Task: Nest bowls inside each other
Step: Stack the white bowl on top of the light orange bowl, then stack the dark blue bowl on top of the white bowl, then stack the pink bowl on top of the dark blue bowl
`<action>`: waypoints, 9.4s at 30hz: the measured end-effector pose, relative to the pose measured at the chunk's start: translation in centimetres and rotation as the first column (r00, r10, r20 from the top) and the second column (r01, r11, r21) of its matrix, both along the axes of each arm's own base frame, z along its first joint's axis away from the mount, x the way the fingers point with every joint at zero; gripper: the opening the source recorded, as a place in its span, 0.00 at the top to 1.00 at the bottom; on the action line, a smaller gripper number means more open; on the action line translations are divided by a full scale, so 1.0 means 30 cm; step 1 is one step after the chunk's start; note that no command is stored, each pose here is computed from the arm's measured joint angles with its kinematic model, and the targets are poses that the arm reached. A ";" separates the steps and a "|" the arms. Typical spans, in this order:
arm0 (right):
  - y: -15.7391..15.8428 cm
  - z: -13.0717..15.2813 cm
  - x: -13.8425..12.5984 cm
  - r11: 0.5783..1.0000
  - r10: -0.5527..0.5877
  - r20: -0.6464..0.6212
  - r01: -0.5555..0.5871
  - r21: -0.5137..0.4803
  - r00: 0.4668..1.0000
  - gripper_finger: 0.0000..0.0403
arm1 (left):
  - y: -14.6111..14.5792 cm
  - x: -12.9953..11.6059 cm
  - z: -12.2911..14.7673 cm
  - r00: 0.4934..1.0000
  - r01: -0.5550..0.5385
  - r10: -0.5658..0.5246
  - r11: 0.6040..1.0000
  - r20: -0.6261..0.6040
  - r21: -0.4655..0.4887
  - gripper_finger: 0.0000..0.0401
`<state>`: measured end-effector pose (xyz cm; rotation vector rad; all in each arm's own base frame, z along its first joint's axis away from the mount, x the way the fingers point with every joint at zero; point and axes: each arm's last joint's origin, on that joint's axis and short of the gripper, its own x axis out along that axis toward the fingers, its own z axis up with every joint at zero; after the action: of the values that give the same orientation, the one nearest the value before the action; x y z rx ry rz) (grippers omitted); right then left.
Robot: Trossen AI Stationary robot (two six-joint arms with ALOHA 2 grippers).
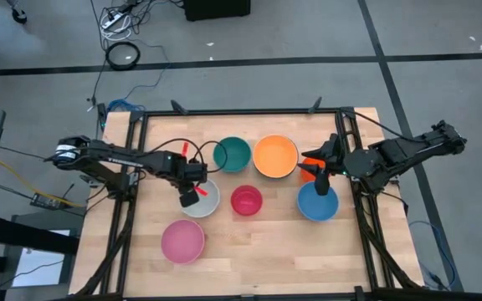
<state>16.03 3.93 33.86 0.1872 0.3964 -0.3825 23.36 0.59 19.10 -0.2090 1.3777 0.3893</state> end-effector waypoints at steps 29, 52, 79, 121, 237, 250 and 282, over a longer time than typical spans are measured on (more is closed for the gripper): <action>-0.010 0.002 -0.004 0.994 -0.089 0.013 0.089 -0.058 0.996 0.57 | 0.296 0.359 0.462 0.690 0.057 -0.230 0.963 0.686 0.265 0.98; -0.011 -0.007 -0.008 0.995 -0.092 -0.010 0.091 -0.044 0.996 0.57 | 0.376 0.583 0.148 0.726 -0.106 -0.073 0.971 0.684 0.216 0.79; -0.002 -0.254 -0.112 0.821 -0.134 -0.750 0.497 0.282 0.648 0.48 | 0.125 -0.104 0.701 0.759 -0.106 -0.022 0.982 0.651 0.157 0.70; 0.049 -0.574 -0.018 0.852 -0.160 -0.856 0.507 0.132 0.491 0.53 | -0.055 -0.220 0.432 0.891 -0.169 0.182 0.983 0.415 -0.069 0.70; -0.208 -0.188 0.131 0.910 -0.210 -0.439 0.339 0.238 0.873 0.56 | -0.375 -0.063 -0.063 0.997 0.073 -0.079 0.952 -0.009 -0.299 0.95; -0.195 -0.179 0.132 0.937 -0.274 -0.412 0.337 0.088 0.869 0.56 | -0.260 0.010 0.127 0.959 0.109 -0.088 0.992 0.270 -0.062 0.99; -0.028 0.057 0.020 0.995 -0.012 0.123 0.024 -0.102 0.992 0.60 | 0.285 0.563 0.339 0.535 0.124 -0.316 0.947 0.784 0.297 0.99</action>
<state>16.65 3.10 35.58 0.1129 0.2535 -0.4061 40.26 9.15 29.27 -0.0180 0.3892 0.1630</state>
